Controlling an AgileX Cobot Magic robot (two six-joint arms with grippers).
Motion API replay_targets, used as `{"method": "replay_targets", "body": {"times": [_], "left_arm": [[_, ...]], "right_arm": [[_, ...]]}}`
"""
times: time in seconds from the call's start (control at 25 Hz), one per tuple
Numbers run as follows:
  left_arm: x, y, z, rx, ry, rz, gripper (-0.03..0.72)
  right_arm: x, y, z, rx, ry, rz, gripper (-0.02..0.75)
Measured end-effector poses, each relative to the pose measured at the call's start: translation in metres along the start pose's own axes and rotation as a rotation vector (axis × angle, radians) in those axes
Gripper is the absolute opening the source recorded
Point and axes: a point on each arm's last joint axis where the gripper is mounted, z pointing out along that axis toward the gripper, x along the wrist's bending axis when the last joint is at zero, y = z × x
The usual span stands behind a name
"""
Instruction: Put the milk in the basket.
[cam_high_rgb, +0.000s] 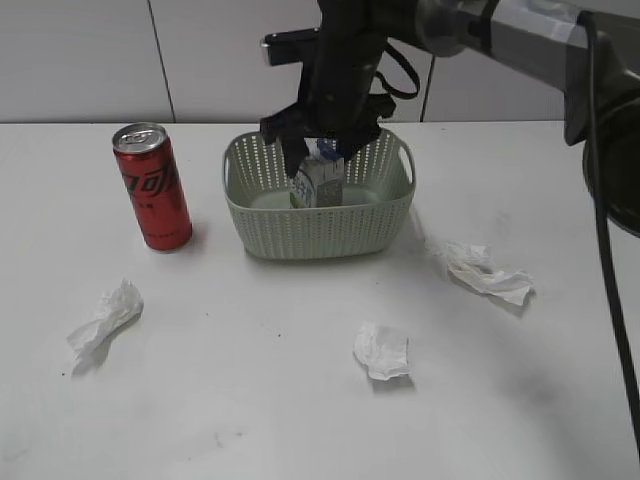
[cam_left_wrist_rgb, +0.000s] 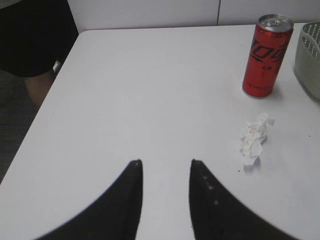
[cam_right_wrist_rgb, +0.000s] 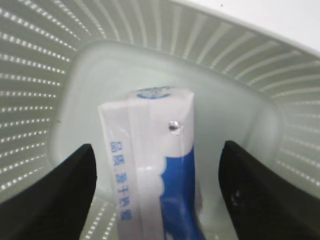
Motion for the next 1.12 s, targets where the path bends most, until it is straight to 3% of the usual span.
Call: {"method": "replay_targets", "body": {"times": [0.24, 0.44, 0.6, 0.8, 1.12], "left_arm": [[0.0, 0.0, 0.0, 0.0, 0.0, 0.0, 0.238], [0.0, 0.0, 0.0, 0.0, 0.0, 0.0, 0.238], [0.0, 0.0, 0.0, 0.0, 0.0, 0.0, 0.238], [0.0, 0.0, 0.0, 0.0, 0.0, 0.0, 0.238], [0.0, 0.0, 0.0, 0.0, 0.0, 0.0, 0.238]], "right_arm": [[-0.004, 0.016, -0.088, -0.13, -0.044, -0.024, 0.596], [-0.024, 0.013, -0.183, -0.269, -0.11, -0.008, 0.595], [-0.044, -0.002, -0.235, -0.336, -0.15, 0.028, 0.595], [-0.064, -0.042, -0.275, -0.326, -0.225, 0.05, 0.595], [-0.068, -0.14, -0.307, -0.25, -0.289, 0.051, 0.595]]}}
